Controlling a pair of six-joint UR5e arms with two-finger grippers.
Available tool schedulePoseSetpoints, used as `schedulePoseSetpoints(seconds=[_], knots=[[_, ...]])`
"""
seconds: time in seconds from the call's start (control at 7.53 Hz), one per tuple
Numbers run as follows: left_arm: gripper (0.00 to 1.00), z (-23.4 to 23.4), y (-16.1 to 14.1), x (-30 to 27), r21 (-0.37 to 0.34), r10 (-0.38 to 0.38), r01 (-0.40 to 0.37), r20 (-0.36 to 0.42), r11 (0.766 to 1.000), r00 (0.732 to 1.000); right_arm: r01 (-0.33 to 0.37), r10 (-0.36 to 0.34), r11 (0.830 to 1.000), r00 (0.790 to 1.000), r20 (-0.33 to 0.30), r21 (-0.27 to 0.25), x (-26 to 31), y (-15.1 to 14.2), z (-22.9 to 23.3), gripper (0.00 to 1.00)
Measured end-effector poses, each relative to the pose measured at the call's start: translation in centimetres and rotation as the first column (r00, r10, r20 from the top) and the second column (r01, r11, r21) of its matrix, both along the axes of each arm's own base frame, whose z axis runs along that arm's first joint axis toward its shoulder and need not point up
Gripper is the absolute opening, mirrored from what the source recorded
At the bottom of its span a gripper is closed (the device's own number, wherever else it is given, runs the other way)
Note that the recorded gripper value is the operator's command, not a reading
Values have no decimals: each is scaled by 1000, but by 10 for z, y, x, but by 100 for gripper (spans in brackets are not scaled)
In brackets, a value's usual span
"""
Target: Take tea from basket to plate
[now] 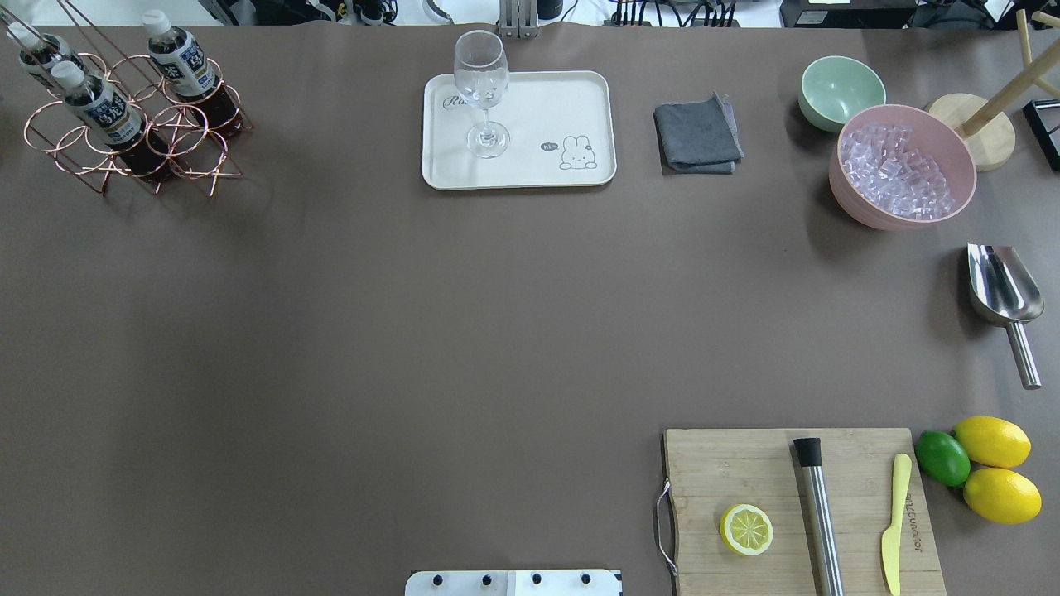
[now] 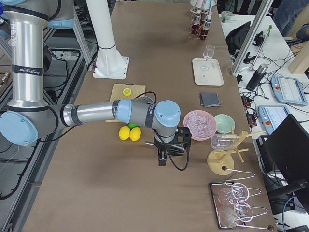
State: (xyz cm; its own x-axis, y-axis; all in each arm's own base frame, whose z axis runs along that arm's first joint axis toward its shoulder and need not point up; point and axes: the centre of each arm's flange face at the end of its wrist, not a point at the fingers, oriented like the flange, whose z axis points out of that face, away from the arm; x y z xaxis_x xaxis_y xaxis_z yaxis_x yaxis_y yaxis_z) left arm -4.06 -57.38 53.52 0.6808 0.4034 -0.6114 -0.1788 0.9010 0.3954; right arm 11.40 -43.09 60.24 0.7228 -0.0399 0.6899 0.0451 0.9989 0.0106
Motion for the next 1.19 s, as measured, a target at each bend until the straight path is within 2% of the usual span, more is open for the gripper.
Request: schedulePoseSetpoints(seconds=[0.27, 0.4, 0.53, 0.66, 0.8, 0.93, 1.19], knots=[[99, -36, -19, 4, 171, 109, -114, 36, 979, 993, 0, 0, 1000, 1000, 0, 0, 0, 0, 0, 100], [99, -51, -27, 8, 249, 168, -179, 64, 952, 984, 0, 0, 1000, 1000, 0, 0, 0, 0, 0, 100], [99, -68, -38, 18, 333, 240, -260, 103, 906, 965, 0, 0, 1000, 1000, 0, 0, 0, 0, 0, 100], [99, -83, -47, 32, 406, 309, -341, 145, 848, 940, 0, 0, 1000, 1000, 0, 0, 0, 0, 0, 100], [99, -98, -55, 44, 456, 357, -399, 180, 796, 917, 0, 0, 1000, 1000, 0, 0, 0, 0, 0, 100], [99, -116, -66, 55, 483, 400, -450, 209, 751, 892, 0, 0, 1000, 1000, 0, 0, 0, 0, 0, 100], [99, -158, -107, 67, 504, 485, -566, 295, 653, 823, 0, 0, 1000, 1000, 0, 0, 0, 0, 0, 100]])
